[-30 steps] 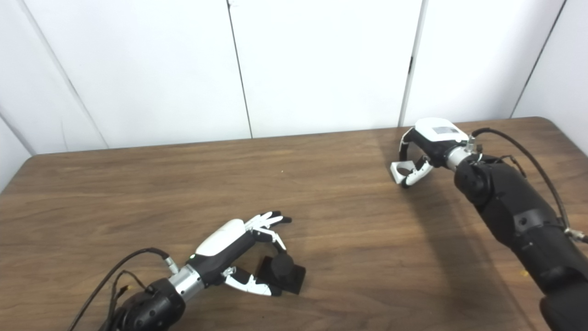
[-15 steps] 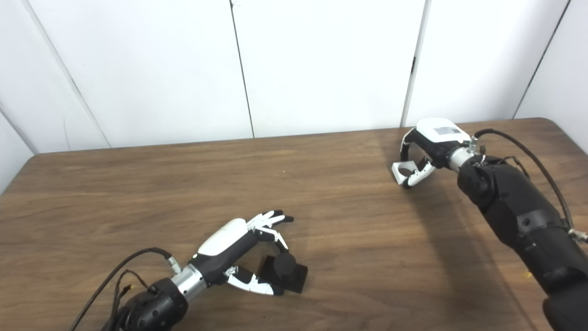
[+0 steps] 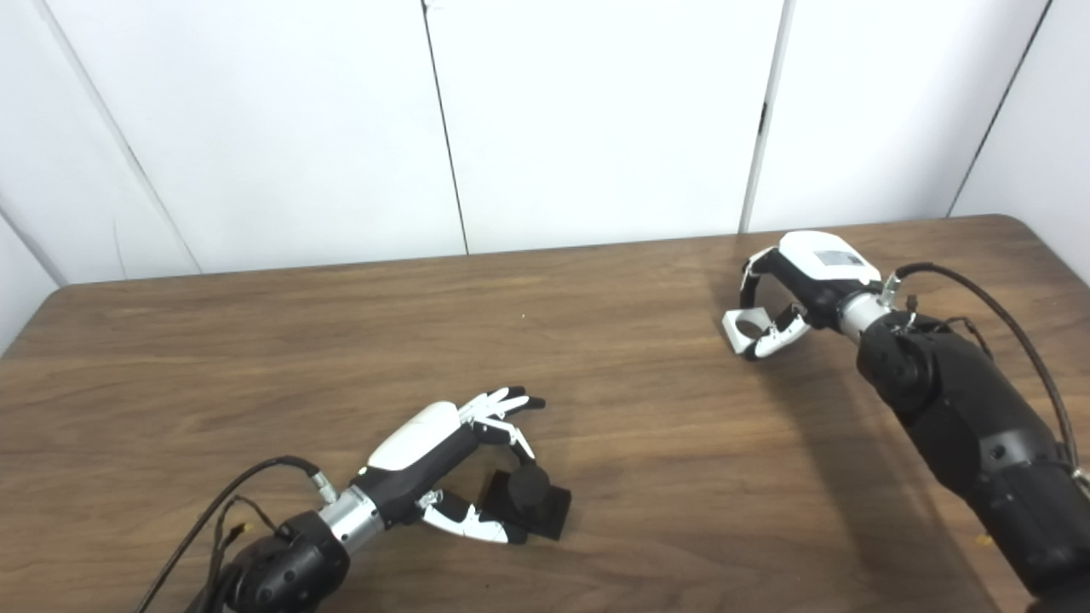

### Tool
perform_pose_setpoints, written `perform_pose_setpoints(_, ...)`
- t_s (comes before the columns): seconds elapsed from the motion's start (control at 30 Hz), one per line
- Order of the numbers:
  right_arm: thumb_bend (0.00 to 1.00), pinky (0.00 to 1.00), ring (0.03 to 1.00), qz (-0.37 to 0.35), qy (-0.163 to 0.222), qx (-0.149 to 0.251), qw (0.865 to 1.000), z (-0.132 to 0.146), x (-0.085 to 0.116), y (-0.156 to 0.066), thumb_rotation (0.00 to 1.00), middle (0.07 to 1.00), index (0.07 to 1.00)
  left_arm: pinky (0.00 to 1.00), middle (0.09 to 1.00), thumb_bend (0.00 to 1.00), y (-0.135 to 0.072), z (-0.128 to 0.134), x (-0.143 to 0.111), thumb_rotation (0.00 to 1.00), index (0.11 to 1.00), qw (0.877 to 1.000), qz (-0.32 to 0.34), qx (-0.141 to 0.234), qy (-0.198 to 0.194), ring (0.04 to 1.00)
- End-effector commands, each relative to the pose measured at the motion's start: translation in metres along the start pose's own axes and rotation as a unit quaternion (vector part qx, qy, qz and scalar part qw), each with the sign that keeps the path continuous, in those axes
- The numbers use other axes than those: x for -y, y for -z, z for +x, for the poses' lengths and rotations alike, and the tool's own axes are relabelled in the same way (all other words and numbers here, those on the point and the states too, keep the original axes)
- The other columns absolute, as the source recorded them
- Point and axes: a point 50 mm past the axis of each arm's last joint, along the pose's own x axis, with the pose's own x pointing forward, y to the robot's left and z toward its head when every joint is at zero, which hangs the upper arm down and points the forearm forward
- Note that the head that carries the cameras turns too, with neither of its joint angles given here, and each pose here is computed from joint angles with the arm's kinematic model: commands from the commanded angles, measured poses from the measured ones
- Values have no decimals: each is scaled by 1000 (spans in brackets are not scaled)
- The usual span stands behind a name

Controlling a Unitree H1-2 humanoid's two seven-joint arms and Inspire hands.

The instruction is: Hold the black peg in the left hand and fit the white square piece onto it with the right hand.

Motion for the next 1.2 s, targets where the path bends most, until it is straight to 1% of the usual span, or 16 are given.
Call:
perform_pose_setpoints(0.0,521,881,862,-13,44,24,999,-2,38,-7,136,806,483,993,947,522,10,-1,7,74,492,999,23,-36,33,1000)
perform_pose_setpoints(0.23,520,831,858,-24,52,60,997,-15,54,-22,136,818,483,992,947,522,11,-1,9,75,492,998,22,-39,35,1000)
perform_pose_setpoints(0.33,520,831,861,-24,56,69,996,-20,59,-28,137,822,483,988,946,522,11,0,9,75,492,999,22,-36,34,1000)
perform_pose_setpoints(0.5,519,817,861,-31,64,106,992,-33,67,-47,139,820,483,987,947,521,12,1,9,75,492,998,24,-38,34,1000)
perform_pose_setpoints(0.6,517,840,869,-29,65,126,990,-40,70,-59,139,821,483,990,947,522,12,1,9,75,492,998,22,-38,33,1000)
perform_pose_setpoints(0.67,517,847,869,-26,70,148,986,-47,74,-70,138,819,483,990,947,521,12,1,9,76,492,998,23,-39,34,1000)
perform_pose_setpoints(0.8,518,826,862,-24,78,186,979,-57,79,-85,139,810,483,990,946,521,11,1,10,76,492,998,23,-40,35,1000)
perform_pose_setpoints(0.87,517,835,866,-23,79,203,976,-63,82,-96,140,811,482,990,947,521,11,1,11,76,492,998,23,-41,36,1000)
perform_pose_setpoints(0.93,517,872,874,-20,77,214,974,-70,85,-106,141,817,482,991,945,521,11,2,11,76,492,998,22,-42,35,1000)
perform_pose_setpoints(1.03,517,899,882,-18,76,234,969,-79,89,-121,140,816,482,991,945,521,10,2,11,76,492,998,22,-42,35,1000)
perform_pose_setpoints(1.17,517,905,871,-20,74,250,965,-86,94,-132,139,809,482,991,945,522,8,4,10,75,492,998,23,-44,36,1000)
